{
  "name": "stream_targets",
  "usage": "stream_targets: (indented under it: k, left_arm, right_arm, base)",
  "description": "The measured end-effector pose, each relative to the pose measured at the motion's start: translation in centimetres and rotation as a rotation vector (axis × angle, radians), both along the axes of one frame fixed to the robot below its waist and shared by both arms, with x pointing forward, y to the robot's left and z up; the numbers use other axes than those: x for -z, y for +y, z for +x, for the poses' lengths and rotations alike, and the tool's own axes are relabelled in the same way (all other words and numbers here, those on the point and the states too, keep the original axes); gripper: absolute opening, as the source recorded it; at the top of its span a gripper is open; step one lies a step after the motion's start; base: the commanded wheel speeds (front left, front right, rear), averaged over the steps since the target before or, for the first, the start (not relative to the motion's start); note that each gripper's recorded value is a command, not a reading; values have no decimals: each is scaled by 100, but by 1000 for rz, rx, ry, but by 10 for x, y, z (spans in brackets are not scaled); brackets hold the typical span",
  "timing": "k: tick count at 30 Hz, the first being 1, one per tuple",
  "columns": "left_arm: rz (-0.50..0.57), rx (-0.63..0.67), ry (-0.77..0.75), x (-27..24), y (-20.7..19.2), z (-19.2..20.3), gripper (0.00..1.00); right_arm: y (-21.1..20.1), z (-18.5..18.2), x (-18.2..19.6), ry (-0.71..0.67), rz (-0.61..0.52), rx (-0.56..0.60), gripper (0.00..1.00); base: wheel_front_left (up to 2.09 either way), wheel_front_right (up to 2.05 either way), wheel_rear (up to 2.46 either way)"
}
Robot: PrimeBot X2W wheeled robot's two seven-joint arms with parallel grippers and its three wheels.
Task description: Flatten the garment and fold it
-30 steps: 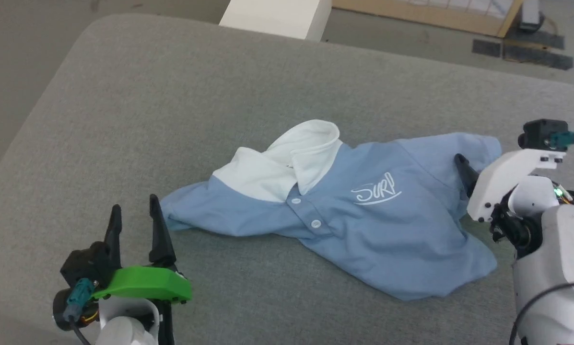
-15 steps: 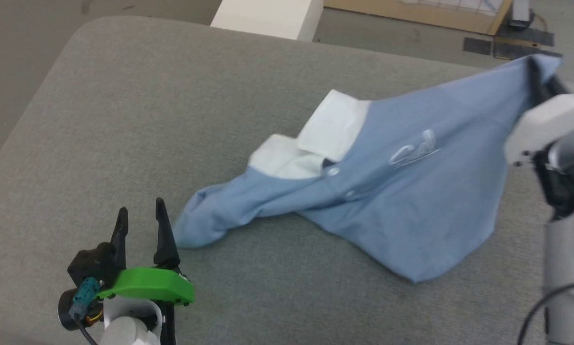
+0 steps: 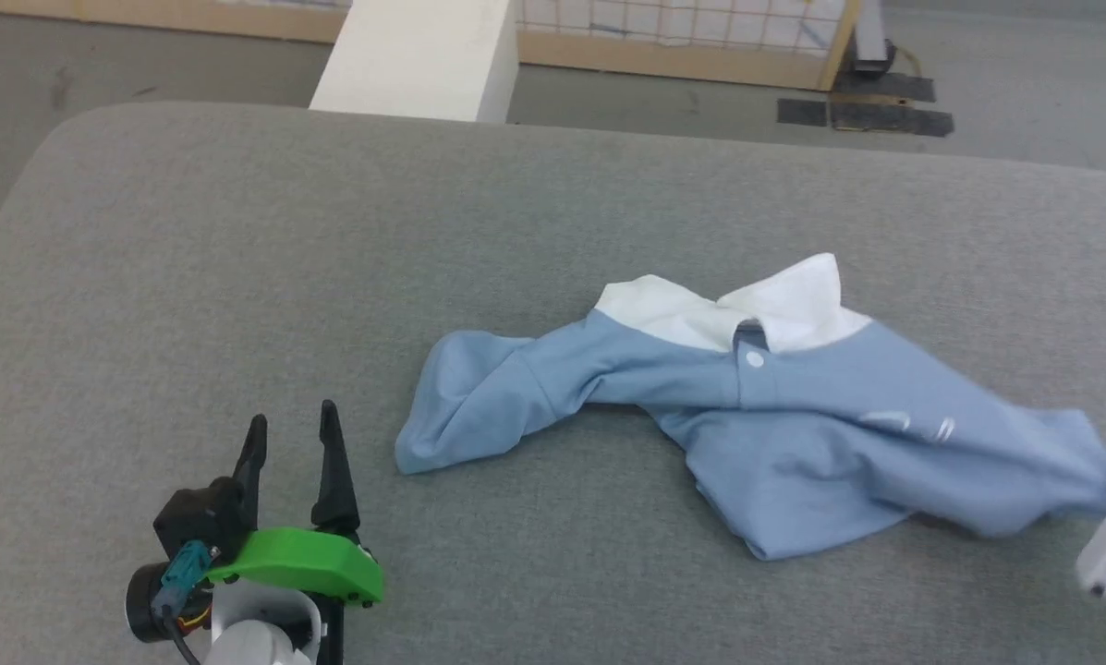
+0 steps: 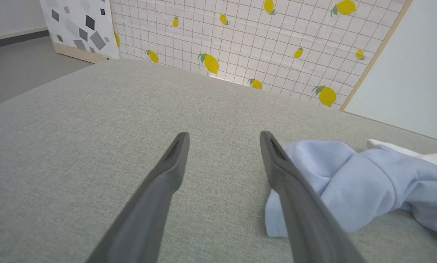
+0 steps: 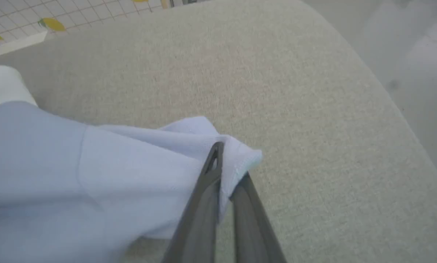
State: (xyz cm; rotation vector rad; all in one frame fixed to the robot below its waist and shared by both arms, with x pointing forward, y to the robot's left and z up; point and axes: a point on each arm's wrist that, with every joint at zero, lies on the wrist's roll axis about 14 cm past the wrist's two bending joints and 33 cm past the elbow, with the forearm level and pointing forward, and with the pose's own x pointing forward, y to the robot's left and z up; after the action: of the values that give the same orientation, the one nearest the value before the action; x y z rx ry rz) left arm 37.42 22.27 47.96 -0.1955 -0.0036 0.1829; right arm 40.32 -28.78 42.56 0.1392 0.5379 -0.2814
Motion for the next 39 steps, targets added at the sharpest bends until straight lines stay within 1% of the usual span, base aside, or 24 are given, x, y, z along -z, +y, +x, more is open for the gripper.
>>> stream_targets:
  k: [3, 5, 8, 11, 14, 17, 21, 25, 30, 32, 34, 35, 36, 37, 39]
  left_arm:
    - [-5, 35, 3, 2, -10, 3, 100]
    - [-7, 56, 9, 3, -17, 5, 100]
    - [-13, 90, 24, 6, -27, 7, 100]
    - [-21, 120, 61, 12, -35, 7, 100]
    - [-35, 143, 122, 23, -42, 7, 100]
    - [-61, 154, 197, 36, -47, 7, 100]
    - [-77, 180, 296, 50, -57, 11, 100]
    - [-83, 205, 377, 59, -66, 20, 100]
    - [-55, 240, 579, 91, -71, 21, 100]
    - [-47, 257, 616, 94, -74, 24, 100]
    - [-44, 294, 684, 102, -80, 23, 100]
    - [-41, 310, 711, 105, -81, 22, 53]
    - [-37, 332, 740, 107, -83, 21, 38]
    - [-36, 354, 763, 108, -85, 20, 0]
    - [-44, 392, 782, 107, -90, 18, 0]
  right_arm:
    - [-2, -32, 24, 91, 64, 23, 0]
    - [-6, -47, 30, 109, 76, 39, 100]
    - [-9, -62, 31, 97, 78, 49, 100]
    - [-10, -62, 13, -28, 47, 44, 100]
    - [2, -59, -7, -152, -12, -13, 100]
    - [18, -58, -22, -255, -40, -66, 100]
    - [34, -59, -33, -333, -56, -112, 100]
    - [44, -57, -37, -360, -52, -139, 100]
    - [51, -55, -35, -357, -47, -157, 100]
    - [51, -55, -34, -352, -46, -158, 100]
    - [51, -55, -33, -349, -46, -157, 100]
    - [51, -55, -32, -348, -45, -155, 100]
    - [50, -55, -31, -344, -46, -153, 100]
    - [49, -55, -31, -339, -46, -151, 100]
    - [49, -55, -30, -334, -47, -151, 100]
  base:
    - [0, 0, 0]
    - [0, 0, 0]
    - [0, 0, 0]
    - [0, 0, 0]
    - [0, 0, 0]
    - [0, 0, 0]
    - [0, 0, 0]
    - [0, 0, 0]
    - [0, 0, 0]
    - [0, 0, 0]
    - [0, 0, 0]
    - [0, 0, 0]
    - [0, 0, 0]
    - [0, 0, 0]
    - [0, 0, 0]
